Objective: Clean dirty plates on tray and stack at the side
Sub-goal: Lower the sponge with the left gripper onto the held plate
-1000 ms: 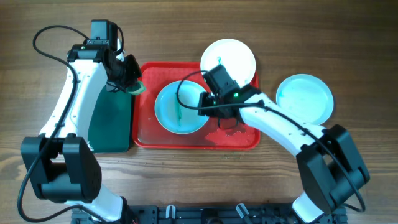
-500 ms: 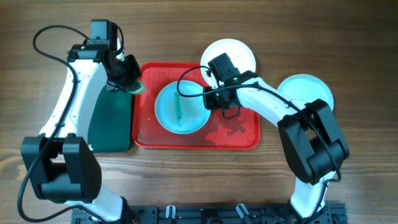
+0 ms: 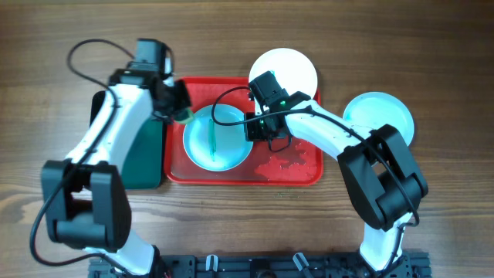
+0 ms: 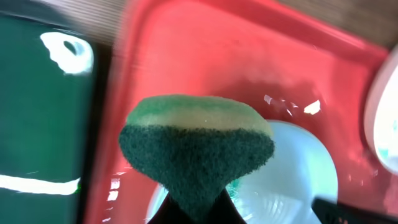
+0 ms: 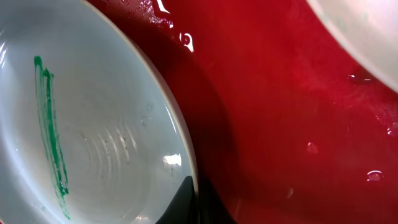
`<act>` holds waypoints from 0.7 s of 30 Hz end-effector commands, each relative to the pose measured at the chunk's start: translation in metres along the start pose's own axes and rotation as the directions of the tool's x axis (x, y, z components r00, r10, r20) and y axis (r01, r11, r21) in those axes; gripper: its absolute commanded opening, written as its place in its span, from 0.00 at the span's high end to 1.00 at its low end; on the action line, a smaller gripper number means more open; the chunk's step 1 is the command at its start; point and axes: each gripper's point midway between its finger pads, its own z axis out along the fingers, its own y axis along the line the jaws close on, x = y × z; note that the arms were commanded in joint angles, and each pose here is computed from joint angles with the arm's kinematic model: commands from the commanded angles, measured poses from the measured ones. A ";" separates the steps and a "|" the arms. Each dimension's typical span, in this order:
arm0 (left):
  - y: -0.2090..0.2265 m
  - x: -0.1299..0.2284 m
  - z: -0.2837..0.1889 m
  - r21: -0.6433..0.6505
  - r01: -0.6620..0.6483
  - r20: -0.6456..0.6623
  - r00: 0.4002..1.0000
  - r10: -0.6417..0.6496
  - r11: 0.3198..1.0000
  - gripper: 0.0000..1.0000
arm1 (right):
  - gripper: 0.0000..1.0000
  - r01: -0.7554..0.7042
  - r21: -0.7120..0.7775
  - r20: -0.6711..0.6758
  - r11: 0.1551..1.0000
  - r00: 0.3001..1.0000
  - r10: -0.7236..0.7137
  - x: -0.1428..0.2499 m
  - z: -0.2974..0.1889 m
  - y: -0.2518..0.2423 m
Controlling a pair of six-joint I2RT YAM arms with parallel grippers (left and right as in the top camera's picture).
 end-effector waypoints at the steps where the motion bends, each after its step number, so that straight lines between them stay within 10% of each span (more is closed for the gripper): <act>1: -0.008 0.022 0.032 -0.101 -0.154 -0.059 0.987 0.149 0.983 0.96 | 0.96 -0.011 -0.011 -0.016 1.000 1.000 0.011 0.000 0.005 0.003; 10: 0.001 0.059 0.081 -0.155 -0.199 -0.222 0.961 0.162 0.968 0.96 | 0.96 -0.005 -0.010 -0.018 1.000 1.000 0.005 0.000 0.005 0.003; 21: -0.058 0.123 0.078 0.122 -0.382 -0.375 0.837 0.399 0.916 0.96 | 0.95 -0.001 -0.011 -0.016 1.000 1.000 0.001 0.000 0.005 0.003</act>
